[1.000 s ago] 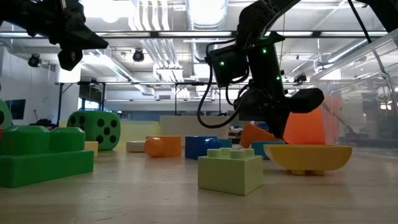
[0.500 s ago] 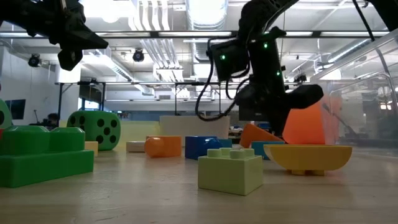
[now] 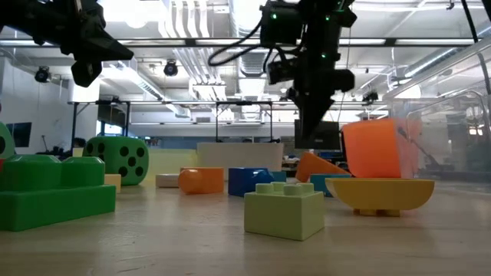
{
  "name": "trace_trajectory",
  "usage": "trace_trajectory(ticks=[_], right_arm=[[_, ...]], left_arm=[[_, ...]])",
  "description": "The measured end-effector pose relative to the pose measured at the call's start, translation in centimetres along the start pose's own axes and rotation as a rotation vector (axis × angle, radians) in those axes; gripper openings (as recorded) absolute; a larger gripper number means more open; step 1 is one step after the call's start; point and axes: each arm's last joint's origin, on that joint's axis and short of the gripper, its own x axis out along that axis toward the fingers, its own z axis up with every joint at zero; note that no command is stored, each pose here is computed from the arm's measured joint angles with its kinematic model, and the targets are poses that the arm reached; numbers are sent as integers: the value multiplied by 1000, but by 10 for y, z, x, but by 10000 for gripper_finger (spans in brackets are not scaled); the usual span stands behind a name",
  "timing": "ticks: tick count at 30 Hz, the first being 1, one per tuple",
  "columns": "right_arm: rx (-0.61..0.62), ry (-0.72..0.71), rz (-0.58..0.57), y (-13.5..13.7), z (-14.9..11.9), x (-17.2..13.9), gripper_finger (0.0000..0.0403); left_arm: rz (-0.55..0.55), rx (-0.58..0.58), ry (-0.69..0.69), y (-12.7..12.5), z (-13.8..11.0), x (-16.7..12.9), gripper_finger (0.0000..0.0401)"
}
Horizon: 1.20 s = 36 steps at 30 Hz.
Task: Pick & Place Toys
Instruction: Put the orange game piece into the transparent bin
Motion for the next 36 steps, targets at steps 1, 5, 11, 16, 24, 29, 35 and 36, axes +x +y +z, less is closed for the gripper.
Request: trace_trajectory(ticks=[1, 5, 11, 16, 24, 29, 35, 36], right_arm=[[11, -7, -1, -1, 1, 0, 27], [65, -12, -4, -6, 1, 2, 53], [153, -20, -20, -20, 2, 7, 130], [296, -34, -89, -37, 0, 9, 183], [463, -7, -97, -59, -11, 17, 233], [486, 17, -103, -68, -18, 23, 237], [470, 42, -102, -72, -24, 28, 237], [469, 43, -102, -71, -24, 28, 237]], left_arm=[[0, 0, 0, 0, 0, 0, 0], [-1, -2, 4, 0, 0, 0, 0], [0, -2, 7, 0, -1, 0, 0], [1, -2, 8, 0, -1, 0, 0], [2, -2, 9, 0, -1, 0, 0], [2, -2, 9, 0, -1, 0, 0], [2, -2, 10, 0, -1, 0, 0], [2, -3, 10, 0, -1, 0, 0]])
